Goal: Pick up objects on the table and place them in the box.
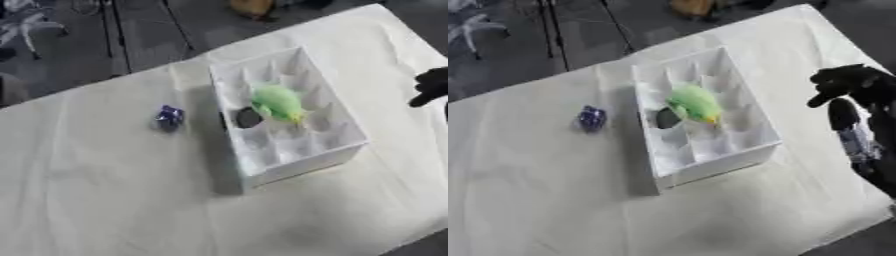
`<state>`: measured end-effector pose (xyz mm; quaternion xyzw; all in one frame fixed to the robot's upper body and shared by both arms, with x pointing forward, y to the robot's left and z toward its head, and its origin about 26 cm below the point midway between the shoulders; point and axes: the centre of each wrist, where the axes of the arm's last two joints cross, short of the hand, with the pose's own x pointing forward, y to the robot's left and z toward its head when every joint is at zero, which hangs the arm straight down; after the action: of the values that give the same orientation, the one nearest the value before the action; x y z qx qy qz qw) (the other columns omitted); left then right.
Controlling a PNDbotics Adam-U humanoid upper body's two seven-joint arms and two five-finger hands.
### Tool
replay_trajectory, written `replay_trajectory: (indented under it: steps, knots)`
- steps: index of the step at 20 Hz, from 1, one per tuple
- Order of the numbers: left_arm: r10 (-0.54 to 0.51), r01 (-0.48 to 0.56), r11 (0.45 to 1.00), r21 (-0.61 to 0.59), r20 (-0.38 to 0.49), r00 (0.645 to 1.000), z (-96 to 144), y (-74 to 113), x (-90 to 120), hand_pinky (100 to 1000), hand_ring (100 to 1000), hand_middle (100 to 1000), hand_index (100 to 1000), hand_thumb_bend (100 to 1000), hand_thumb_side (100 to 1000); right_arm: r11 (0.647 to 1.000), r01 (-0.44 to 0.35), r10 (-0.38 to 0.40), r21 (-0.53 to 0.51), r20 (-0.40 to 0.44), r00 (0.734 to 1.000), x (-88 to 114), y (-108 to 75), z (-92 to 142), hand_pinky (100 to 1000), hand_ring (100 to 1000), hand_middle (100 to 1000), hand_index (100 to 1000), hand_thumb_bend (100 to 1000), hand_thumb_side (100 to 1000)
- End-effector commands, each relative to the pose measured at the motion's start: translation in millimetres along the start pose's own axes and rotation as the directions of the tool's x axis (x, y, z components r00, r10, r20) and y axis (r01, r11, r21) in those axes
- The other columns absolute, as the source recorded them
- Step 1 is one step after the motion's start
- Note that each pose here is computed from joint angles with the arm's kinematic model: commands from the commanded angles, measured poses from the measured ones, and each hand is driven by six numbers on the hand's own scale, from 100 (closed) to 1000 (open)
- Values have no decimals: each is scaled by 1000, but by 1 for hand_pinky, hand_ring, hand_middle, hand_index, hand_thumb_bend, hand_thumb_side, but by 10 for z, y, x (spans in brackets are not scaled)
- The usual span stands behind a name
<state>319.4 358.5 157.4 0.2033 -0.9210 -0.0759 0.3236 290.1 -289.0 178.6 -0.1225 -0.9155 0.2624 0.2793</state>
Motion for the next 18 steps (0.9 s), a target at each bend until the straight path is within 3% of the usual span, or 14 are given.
replay_trajectory:
  steps: [1,18]
  knots:
    - [-17,16,1000,14,40,999,-58,81,102,1000,766,813,800,704,777,1000,-24,24,-2,26,999,62,-55,-44,750,576,701,817,228,746]
    - [-83,83,996,-17,19,996,16,97,148,1000,763,809,798,682,778,1000,-24,24,-6,24,999,59,-64,-37,750,577,701,817,225,744]
